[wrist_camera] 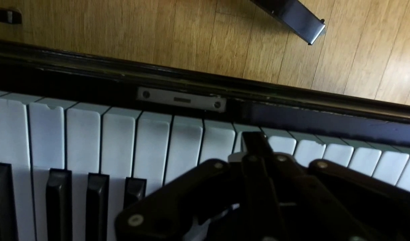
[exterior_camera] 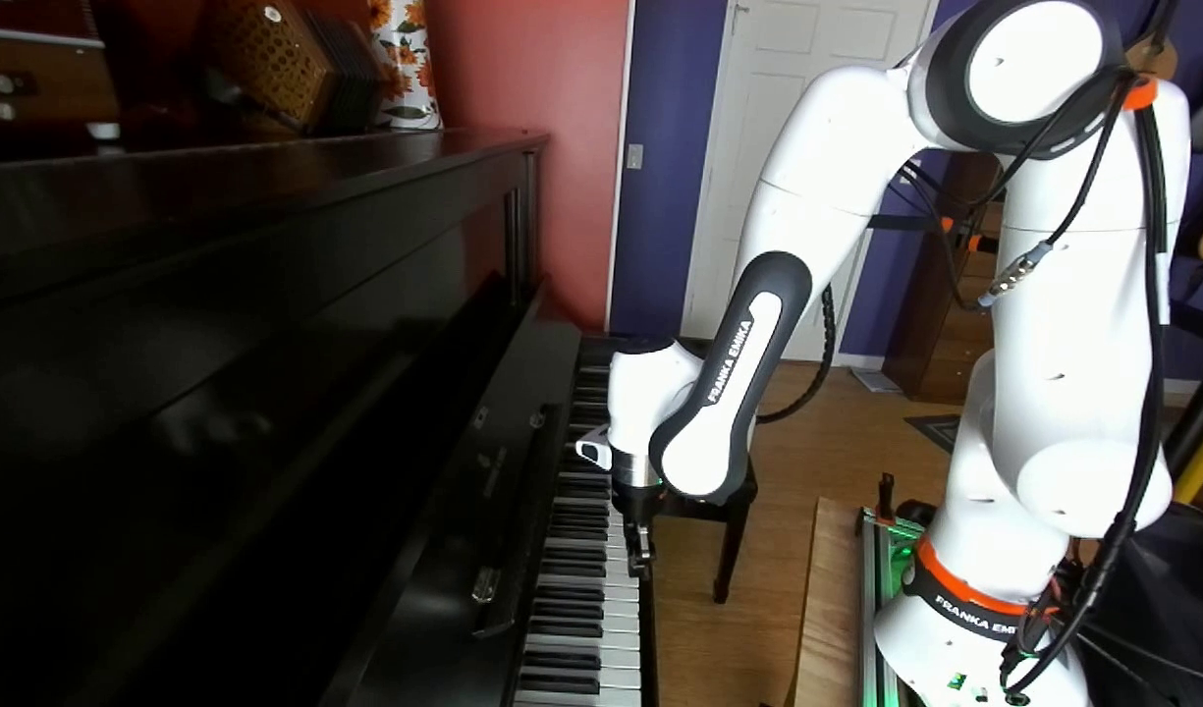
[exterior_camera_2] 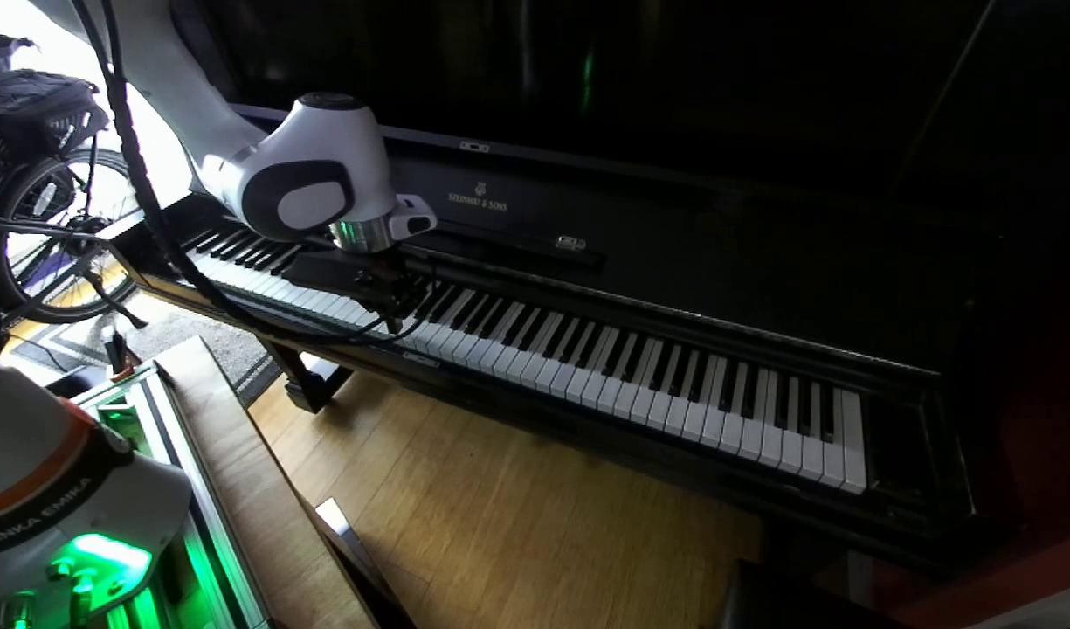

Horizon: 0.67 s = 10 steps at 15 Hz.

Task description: Press the key on the piano

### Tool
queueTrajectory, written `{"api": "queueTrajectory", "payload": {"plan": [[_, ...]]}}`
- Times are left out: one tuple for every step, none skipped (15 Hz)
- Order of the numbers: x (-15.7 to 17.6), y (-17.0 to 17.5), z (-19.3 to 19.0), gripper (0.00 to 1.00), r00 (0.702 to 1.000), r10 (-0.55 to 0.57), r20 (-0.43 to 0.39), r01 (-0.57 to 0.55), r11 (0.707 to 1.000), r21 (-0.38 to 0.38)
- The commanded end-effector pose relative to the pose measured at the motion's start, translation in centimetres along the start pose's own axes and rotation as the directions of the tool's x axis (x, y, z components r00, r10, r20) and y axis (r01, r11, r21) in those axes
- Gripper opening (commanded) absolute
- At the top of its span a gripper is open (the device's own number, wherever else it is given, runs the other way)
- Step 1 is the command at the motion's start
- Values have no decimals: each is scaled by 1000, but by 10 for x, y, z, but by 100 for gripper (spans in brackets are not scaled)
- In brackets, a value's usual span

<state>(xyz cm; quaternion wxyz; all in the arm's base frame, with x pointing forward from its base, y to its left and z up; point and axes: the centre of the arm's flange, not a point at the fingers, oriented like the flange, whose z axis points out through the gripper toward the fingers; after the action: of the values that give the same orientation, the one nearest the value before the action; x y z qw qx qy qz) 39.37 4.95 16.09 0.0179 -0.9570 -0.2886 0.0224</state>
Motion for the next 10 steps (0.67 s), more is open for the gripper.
{"api": "queueTrajectory", "payload": {"plan": [[5,4,10,0,1000,0,-6,0,1000,3],[6,4,11,0,1000,1,-7,-1,1000,11],[6,4,12,0,1000,6,-12,-6,1000,7],[4,1,4,1,1000,1,0,-1,1000,7],[4,2,5,1,1000,2,-1,-2,1000,7],[4,2,6,1,1000,2,-2,-2,1000,8],[5,2,6,1,1000,2,-2,-2,1000,8],[5,2,6,1,1000,2,-2,-2,1000,8],[5,2,6,1,1000,2,-2,-2,1000,8],[5,2,6,1,1000,2,-3,-2,1000,8]]}}
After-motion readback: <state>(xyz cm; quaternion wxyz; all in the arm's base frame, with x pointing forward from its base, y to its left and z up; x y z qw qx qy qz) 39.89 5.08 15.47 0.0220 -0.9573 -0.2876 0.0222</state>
